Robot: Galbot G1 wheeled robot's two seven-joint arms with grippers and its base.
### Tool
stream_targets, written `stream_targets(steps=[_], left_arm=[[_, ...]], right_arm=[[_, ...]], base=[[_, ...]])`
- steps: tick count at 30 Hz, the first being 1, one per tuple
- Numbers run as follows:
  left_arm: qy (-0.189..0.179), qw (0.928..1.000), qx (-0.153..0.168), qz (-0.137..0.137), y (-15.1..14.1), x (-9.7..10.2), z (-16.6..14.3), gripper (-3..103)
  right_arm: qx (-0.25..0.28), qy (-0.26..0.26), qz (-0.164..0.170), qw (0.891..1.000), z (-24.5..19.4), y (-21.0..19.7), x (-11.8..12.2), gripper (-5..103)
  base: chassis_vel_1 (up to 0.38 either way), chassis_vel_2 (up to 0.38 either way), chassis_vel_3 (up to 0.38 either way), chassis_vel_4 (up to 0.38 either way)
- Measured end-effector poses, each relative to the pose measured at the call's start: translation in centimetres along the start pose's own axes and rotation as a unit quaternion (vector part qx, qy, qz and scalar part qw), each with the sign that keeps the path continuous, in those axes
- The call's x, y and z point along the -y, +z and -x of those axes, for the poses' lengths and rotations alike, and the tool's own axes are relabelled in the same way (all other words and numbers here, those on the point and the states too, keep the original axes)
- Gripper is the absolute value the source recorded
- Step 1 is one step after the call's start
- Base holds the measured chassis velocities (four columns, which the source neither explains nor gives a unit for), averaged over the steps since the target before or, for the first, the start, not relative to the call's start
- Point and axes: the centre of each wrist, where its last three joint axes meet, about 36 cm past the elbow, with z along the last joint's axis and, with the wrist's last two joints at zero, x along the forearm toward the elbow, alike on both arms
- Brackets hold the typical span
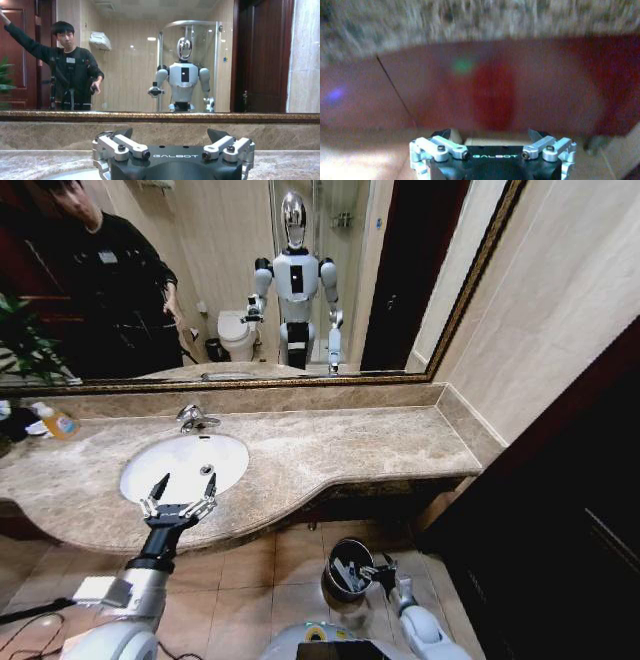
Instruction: Pick up the trash from the sink and place it in the trash bin.
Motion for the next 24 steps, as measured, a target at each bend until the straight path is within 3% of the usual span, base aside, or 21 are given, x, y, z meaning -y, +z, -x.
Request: stream_targets(steps=[11, 14, 24], left_arm=[[0.0, 1.0, 0.0, 0.0, 0.0, 0.0, 0.0, 100], [0.0, 1.0, 0.0, 0.0, 0.0, 0.0, 0.0, 100], [0.0, 1.0, 0.0, 0.0, 0.0, 0.0, 0.0, 100]], right_arm=[[0.131, 0.018, -0.008, 0.991, -3.6, -9.1, 0.2, 100], [0.178, 0.002, 0.008, 0.984, -6.1, -13.3, -0.5, 100], [0.259, -0.018, 0.01, 0.966, -9.9, -20.4, -2.6, 100]], base=[[0.0, 0.0, 0.0, 0.0], [0.0, 0.0, 0.0, 0.0], [0.0, 0.0, 0.0, 0.0]])
